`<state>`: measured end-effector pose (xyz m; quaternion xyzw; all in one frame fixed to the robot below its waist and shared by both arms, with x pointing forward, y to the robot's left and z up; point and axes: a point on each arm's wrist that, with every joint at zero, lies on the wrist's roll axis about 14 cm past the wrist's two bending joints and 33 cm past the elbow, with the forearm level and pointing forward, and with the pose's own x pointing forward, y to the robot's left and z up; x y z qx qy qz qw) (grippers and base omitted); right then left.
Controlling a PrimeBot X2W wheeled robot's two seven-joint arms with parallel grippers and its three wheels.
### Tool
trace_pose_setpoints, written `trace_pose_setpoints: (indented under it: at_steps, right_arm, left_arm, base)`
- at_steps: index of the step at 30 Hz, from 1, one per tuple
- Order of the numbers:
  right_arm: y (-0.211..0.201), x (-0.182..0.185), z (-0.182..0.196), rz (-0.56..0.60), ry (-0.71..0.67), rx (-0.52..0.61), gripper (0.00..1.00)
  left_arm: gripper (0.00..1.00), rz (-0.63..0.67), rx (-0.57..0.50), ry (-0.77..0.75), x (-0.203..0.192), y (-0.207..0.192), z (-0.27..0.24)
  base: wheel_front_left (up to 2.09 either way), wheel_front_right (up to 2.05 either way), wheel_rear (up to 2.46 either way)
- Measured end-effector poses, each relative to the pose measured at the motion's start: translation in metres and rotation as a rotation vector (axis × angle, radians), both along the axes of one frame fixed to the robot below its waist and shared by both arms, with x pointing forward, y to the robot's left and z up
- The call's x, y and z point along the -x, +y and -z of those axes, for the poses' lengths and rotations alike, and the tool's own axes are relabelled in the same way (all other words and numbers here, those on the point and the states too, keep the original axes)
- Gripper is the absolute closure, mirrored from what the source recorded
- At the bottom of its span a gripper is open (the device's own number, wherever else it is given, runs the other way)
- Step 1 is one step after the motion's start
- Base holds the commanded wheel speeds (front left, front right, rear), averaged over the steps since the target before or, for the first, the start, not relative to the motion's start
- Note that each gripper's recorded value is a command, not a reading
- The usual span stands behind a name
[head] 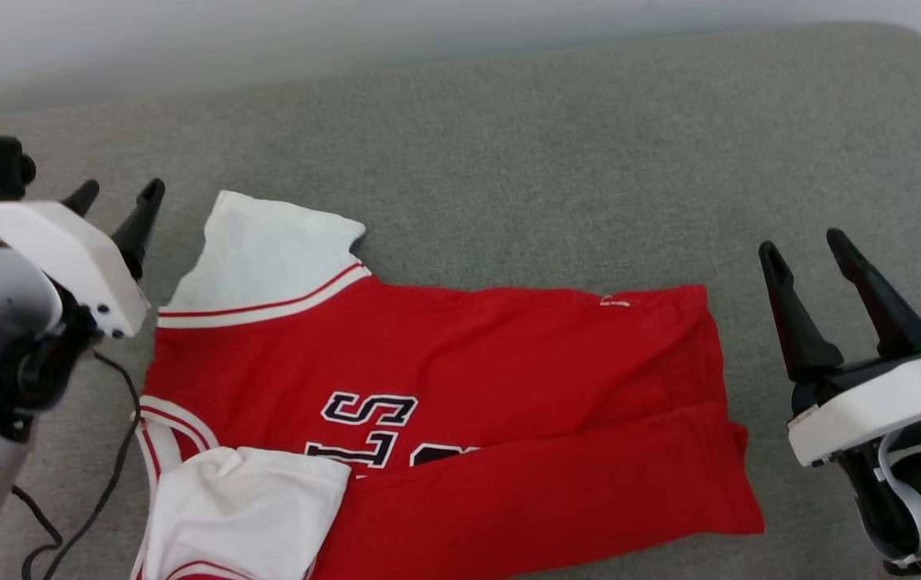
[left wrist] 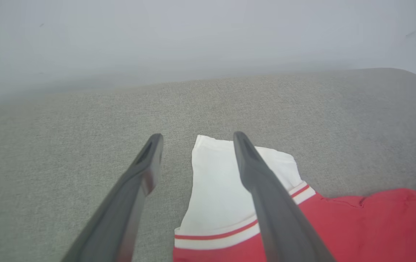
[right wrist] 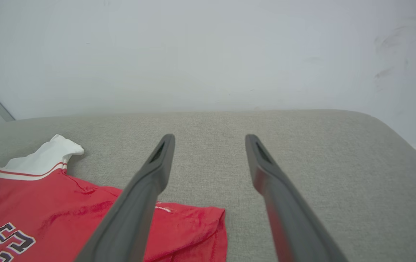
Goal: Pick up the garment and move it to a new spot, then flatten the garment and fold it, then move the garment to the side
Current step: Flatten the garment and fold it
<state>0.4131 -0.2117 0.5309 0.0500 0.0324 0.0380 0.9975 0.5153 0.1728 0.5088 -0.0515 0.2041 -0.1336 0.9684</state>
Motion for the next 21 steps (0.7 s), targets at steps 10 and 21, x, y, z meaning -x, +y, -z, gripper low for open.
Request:
trace_pose_setpoints:
  at_steps: [10,21]
  right_arm:
    - [-0.013,-0.021,0.045,0.060,0.102,0.005,0.00]
    - [-0.024,-0.015,0.070,0.110,0.156,-0.012,0.00]
  left_arm:
    - [0.00,0.115,-0.067,0.236,-0.071,-0.022,0.052]
    - [0.00,0.175,-0.150,0.654,-0.062,-0.031,0.131]
  base:
    - [0.00,0.00,0.00]
    - [0.00,0.00,0.00]
